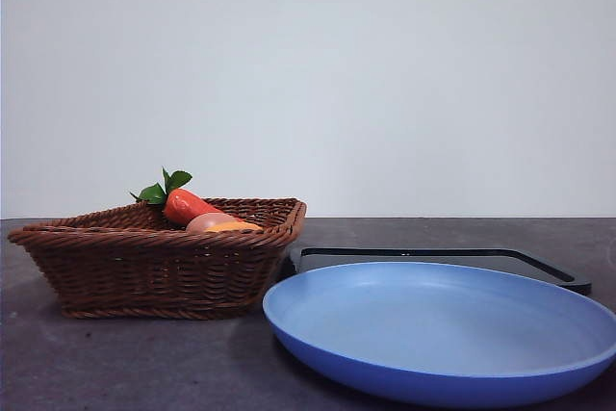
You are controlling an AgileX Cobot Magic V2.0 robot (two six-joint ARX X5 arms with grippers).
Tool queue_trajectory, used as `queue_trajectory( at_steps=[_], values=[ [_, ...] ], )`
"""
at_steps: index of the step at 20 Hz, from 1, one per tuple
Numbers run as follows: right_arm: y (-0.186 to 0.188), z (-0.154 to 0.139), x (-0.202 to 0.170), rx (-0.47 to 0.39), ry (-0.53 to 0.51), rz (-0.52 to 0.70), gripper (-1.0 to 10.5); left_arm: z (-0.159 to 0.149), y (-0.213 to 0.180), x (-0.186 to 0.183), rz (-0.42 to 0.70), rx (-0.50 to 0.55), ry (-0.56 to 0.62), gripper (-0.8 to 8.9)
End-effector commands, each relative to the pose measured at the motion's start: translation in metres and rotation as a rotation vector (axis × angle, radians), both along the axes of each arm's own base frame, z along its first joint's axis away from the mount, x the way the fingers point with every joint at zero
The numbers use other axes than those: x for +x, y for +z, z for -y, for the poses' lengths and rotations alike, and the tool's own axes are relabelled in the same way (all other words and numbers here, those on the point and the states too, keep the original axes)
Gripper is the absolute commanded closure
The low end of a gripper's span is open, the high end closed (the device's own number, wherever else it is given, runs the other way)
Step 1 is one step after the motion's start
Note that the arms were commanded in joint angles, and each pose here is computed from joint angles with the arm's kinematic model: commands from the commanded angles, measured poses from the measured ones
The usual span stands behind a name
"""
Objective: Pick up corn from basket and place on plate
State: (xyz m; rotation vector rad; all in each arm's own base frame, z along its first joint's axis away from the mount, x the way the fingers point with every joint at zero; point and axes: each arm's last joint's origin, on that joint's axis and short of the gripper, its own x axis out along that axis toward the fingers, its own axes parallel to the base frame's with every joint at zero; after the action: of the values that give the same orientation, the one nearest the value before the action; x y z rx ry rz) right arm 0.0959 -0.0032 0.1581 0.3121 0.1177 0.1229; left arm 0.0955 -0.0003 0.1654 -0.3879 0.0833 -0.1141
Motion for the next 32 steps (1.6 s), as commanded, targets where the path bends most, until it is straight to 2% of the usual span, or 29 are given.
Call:
queue_trajectory(
  at_steps=[1, 8, 11, 14, 18, 24, 32],
  values=[
    [0.013, -0.001, -0.002, 0.078, 0.013, 0.032, 9.4, 0.000, 0.000, 0.000, -0.012, -0.105, -0.003, 8.06],
    [0.049, -0.002, -0.012, 0.076, 0.015, 0.080, 9.4, 0.003, 0.033, -0.008, -0.021, -0.110, -0.085, 8.06],
    [0.065, -0.002, -0.015, 0.065, 0.017, 0.058, 9.4, 0.003, 0.050, -0.011, -0.042, -0.080, -0.101, 8.06],
    [0.082, -0.003, -0.017, 0.017, 0.050, 0.019, 9.4, 0.005, 0.067, -0.011, -0.071, -0.031, -0.155, 8.06],
    [0.102, -0.004, -0.014, -0.049, 0.113, -0.069, 9.4, 0.007, 0.087, -0.007, -0.149, 0.042, -0.241, 8.06],
    [0.122, -0.008, -0.003, -0.137, 0.288, -0.263, 9.4, 0.009, 0.112, 0.005, -0.290, 0.172, -0.392, 8.06],
    [0.126, -0.018, 0.012, -0.193, 0.479, -0.481, 9.4, 0.019, 0.123, 0.022, -0.427, 0.249, -0.558, 8.06]
  ],
)
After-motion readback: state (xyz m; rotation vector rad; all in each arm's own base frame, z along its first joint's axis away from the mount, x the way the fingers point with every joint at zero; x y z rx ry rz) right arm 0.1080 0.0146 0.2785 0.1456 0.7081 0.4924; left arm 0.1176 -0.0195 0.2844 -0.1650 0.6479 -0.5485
